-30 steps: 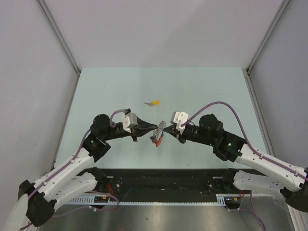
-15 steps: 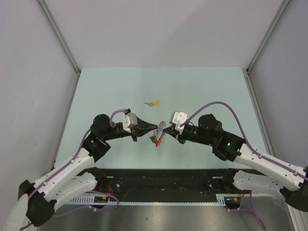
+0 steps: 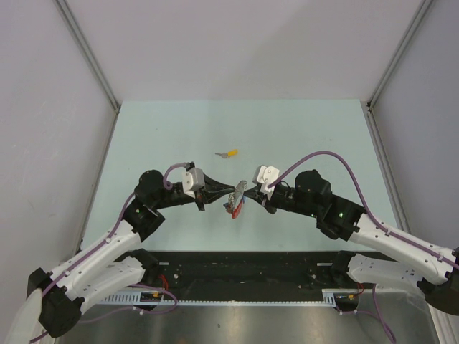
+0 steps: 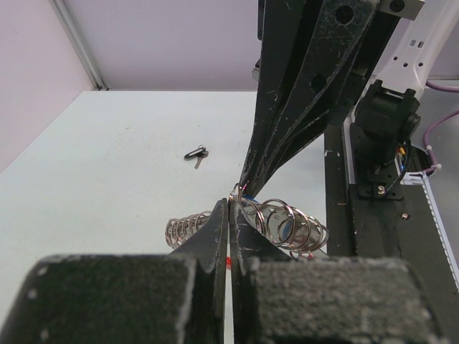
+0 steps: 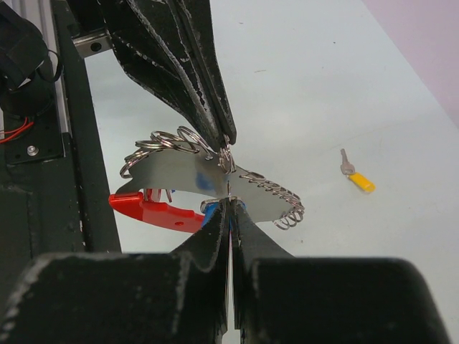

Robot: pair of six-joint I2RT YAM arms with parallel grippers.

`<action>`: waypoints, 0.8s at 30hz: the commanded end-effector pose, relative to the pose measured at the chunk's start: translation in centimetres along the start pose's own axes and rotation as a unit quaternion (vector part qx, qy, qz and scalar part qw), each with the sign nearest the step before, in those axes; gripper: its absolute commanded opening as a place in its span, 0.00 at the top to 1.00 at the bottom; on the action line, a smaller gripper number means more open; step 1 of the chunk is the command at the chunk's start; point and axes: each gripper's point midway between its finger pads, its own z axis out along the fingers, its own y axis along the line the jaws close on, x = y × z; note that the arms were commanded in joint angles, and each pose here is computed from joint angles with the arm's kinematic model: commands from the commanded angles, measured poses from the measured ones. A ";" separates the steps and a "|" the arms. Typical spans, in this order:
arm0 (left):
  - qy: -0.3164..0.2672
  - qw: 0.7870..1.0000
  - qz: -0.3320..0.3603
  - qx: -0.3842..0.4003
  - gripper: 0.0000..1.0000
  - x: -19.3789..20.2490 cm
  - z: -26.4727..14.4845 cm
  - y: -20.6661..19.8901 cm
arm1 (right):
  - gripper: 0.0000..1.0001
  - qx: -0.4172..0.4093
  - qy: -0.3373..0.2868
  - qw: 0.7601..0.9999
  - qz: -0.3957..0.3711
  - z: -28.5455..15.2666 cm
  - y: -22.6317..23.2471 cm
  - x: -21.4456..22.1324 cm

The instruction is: Put the keys on the keyring

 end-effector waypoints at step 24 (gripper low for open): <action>-0.029 0.999 0.024 0.010 1.00 -2.0 -0.2 -0.3 | 1.00 0.004 -0.055 0.998 0.004 -0.8 0.0 -3.5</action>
